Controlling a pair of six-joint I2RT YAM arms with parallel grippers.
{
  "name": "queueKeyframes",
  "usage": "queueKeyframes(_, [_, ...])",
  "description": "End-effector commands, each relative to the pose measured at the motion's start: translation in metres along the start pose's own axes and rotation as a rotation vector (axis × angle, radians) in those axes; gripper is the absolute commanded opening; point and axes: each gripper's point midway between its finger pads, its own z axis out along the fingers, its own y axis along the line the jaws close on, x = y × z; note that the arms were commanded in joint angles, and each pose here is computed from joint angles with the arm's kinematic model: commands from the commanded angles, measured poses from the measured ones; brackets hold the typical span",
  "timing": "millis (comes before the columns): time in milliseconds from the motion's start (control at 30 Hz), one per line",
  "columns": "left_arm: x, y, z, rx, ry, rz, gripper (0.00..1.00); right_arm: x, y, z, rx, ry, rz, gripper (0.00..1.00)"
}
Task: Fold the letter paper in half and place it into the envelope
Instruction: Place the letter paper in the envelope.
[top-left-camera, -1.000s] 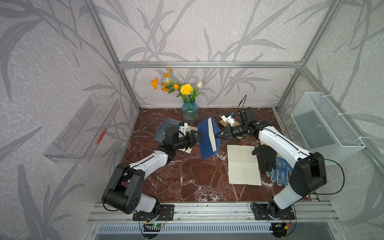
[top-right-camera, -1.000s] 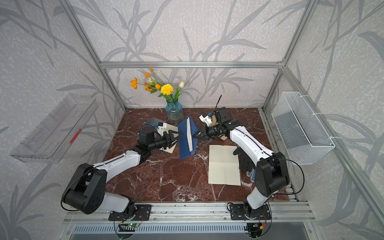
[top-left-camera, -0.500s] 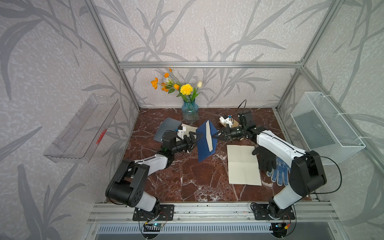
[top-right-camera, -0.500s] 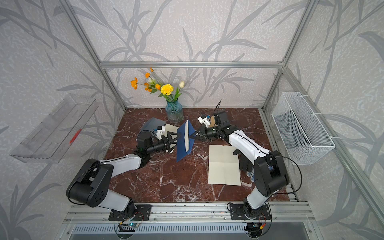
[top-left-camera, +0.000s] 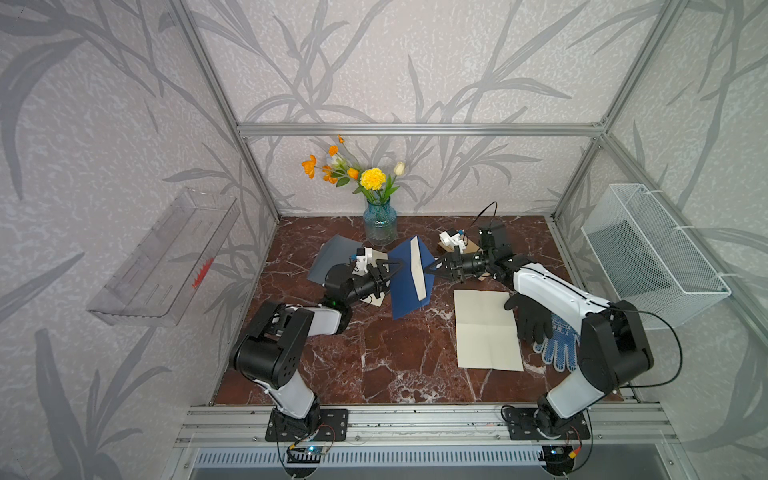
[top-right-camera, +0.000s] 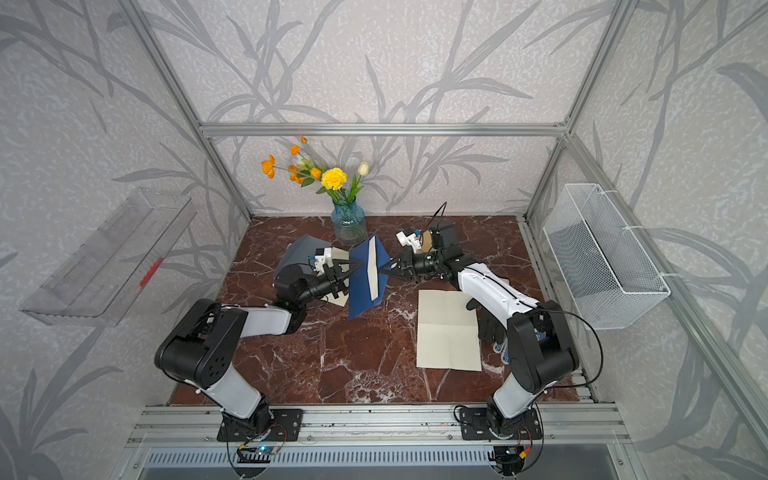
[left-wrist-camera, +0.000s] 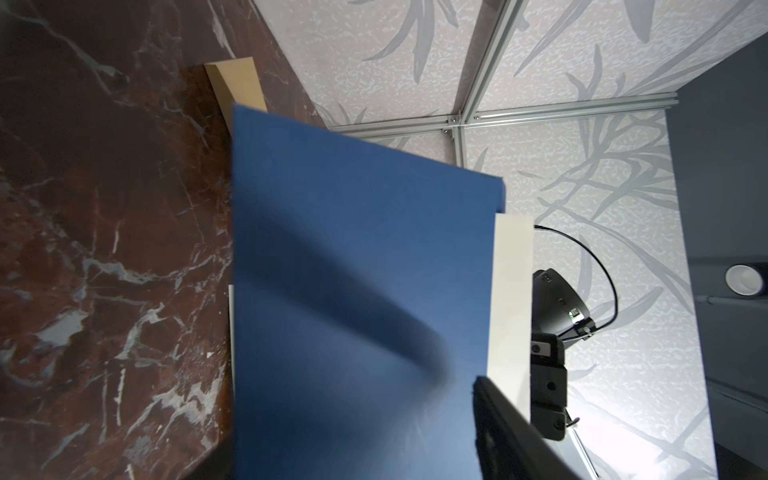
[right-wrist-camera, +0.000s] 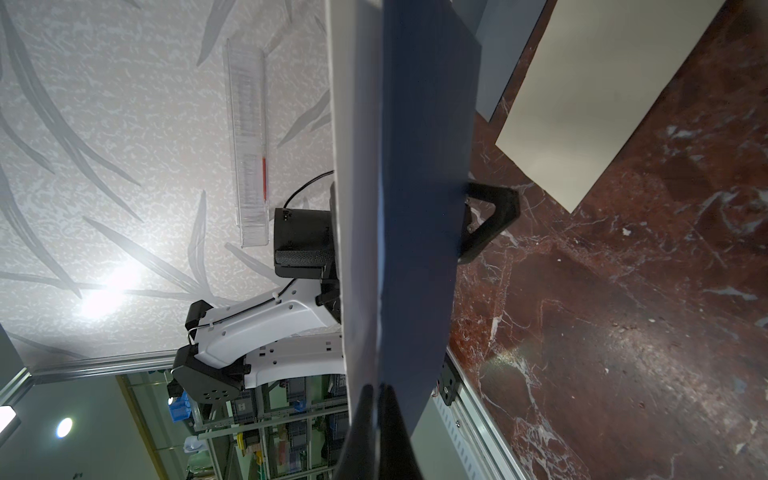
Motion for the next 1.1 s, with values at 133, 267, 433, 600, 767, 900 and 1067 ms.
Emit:
queueKeyframes(133, [-0.006,-0.026,-0.002,0.078,0.004,0.043,0.31,0.005,-0.002,-0.009,0.060,0.027,-0.044,0.00])
queueKeyframes(267, [-0.005,-0.035,0.001,0.063,0.028,0.071,0.19,0.007,-0.011,-0.009,0.109,0.041,-0.046,0.00])
queueKeyframes(433, [-0.006,-0.040,0.000,0.037,0.028,0.093,0.18,0.004,-0.023,-0.020,0.202,0.023,-0.065,0.22])
queueKeyframes(600, [-0.007,-0.043,0.001,0.051,0.025,0.086,0.18,-0.005,-0.028,-0.045,0.282,-0.044,-0.079,0.45])
queueKeyframes(767, [-0.010,-0.043,0.002,0.049,0.024,0.087,0.18,-0.009,-0.026,-0.061,0.375,-0.092,-0.118,0.48])
queueKeyframes(900, [-0.010,-0.043,0.004,0.049,0.032,0.080,0.18,-0.009,-0.020,-0.060,0.345,-0.105,-0.127,0.49])
queueKeyframes(1067, [-0.009,-0.040,0.005,0.051,0.039,0.070,0.17,-0.009,-0.031,-0.043,0.314,-0.077,-0.107,0.47])
